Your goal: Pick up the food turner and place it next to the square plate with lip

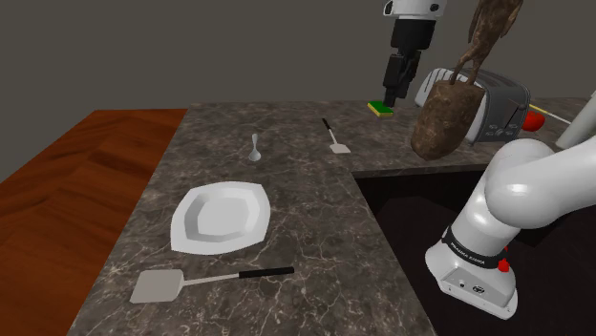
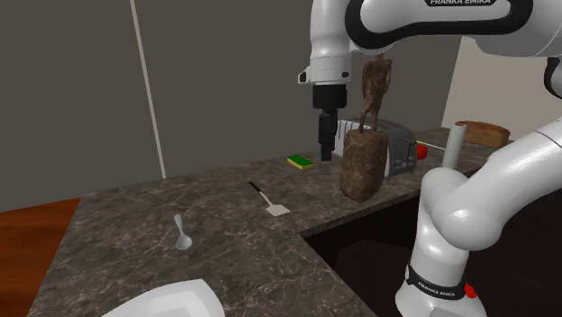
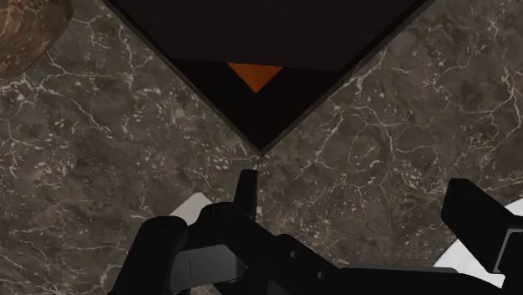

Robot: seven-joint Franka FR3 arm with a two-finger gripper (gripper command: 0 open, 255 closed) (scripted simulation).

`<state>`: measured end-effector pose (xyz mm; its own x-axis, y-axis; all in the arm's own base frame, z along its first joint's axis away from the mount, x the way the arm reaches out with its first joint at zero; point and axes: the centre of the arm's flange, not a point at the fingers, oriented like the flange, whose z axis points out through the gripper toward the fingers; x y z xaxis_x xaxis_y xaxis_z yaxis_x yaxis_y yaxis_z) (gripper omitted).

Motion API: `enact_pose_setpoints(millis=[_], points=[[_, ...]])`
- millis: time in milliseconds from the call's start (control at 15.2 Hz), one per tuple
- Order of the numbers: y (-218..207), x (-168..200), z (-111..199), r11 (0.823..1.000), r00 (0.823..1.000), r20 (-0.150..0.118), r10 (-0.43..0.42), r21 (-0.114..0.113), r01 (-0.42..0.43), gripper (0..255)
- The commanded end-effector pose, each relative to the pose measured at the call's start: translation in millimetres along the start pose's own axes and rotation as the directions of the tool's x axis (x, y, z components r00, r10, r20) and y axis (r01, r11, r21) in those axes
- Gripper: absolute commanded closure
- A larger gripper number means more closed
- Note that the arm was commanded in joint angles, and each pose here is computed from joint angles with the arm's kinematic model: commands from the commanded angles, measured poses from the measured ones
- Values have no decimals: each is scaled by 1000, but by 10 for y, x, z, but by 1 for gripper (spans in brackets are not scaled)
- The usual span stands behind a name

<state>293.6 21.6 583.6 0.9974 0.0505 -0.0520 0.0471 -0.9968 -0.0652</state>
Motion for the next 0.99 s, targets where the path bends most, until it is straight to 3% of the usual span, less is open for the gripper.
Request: enact_pose_setpoints(millis=[0, 462, 924], points=[[0, 0, 0, 1000, 1000, 0, 0, 0, 0, 0], [272, 680, 480, 982, 981, -35, 190, -13, -191, 0], [677, 1310, 933, 927, 925, -71, 372, -19, -375, 0]])
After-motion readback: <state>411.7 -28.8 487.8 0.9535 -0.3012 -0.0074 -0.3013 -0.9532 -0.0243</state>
